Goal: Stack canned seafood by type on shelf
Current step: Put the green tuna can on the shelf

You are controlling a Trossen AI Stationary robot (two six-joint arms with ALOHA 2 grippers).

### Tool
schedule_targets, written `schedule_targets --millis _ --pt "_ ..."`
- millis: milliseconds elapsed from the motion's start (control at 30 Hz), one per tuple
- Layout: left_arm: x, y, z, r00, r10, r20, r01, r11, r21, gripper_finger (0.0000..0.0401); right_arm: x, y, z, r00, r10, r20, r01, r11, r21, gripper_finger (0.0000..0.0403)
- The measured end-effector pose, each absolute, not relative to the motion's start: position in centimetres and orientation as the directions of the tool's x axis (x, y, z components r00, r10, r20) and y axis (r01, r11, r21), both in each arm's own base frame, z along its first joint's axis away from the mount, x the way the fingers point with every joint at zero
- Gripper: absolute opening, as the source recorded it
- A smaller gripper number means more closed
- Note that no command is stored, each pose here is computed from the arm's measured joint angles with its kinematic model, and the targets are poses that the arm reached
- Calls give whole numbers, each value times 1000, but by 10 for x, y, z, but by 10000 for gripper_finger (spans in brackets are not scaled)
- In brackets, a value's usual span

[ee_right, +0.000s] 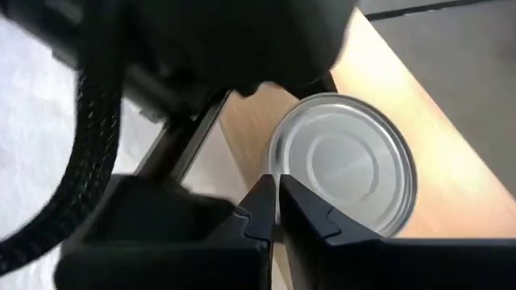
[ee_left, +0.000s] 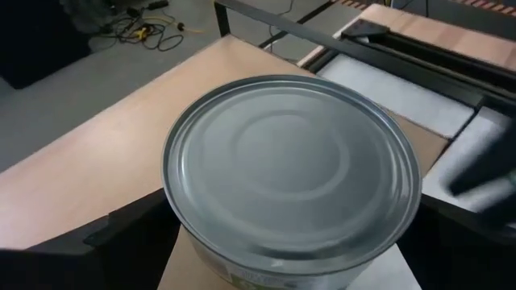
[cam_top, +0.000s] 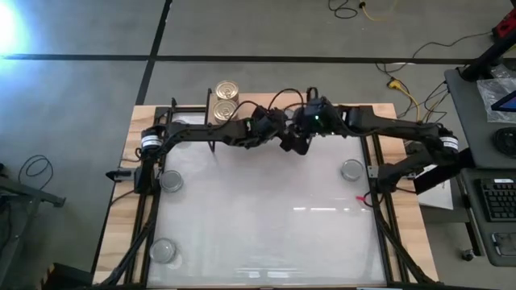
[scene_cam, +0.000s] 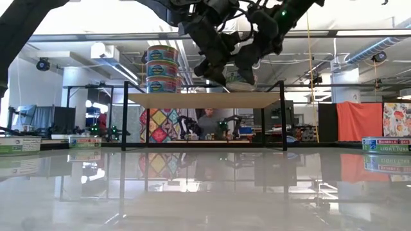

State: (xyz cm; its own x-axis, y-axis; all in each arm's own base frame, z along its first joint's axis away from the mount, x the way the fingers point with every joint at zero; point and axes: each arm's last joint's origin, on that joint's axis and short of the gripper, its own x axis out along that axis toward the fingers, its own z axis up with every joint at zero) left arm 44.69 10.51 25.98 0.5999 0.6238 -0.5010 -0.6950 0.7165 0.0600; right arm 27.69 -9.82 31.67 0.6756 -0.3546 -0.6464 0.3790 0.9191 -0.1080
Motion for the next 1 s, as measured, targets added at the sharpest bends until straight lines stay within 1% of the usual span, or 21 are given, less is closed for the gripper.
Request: schedule_targets --millis 67,267,500,633,700,900,1000 --pt "447 105 259 597 622 -506 -694 717 64 395 276 -105 314 698 -326 -637 360 929 -81 13" --pt "447 104 259 601 615 -511 -691 721 55 397 271 -125 305 742 -306 -596 328 942 -74 13" --pt "448 99 258 620 589 -519 -668 743 44 399 266 -140 296 809 -193 -555 225 974 -11 13" --pt "448 99 258 620 586 -522 -660 749 57 399 269 -146 283 813 -105 -573 145 989 25 13" --pt "448 99 257 618 585 -526 -659 750 60 399 272 -150 276 803 -85 -590 134 990 40 13" --pt "445 100 255 594 593 -544 -666 742 80 399 279 -164 264 770 -87 -633 157 986 56 13" --pt "444 98 253 582 589 -561 -669 738 81 399 276 -168 262 754 -110 -648 180 983 42 13"
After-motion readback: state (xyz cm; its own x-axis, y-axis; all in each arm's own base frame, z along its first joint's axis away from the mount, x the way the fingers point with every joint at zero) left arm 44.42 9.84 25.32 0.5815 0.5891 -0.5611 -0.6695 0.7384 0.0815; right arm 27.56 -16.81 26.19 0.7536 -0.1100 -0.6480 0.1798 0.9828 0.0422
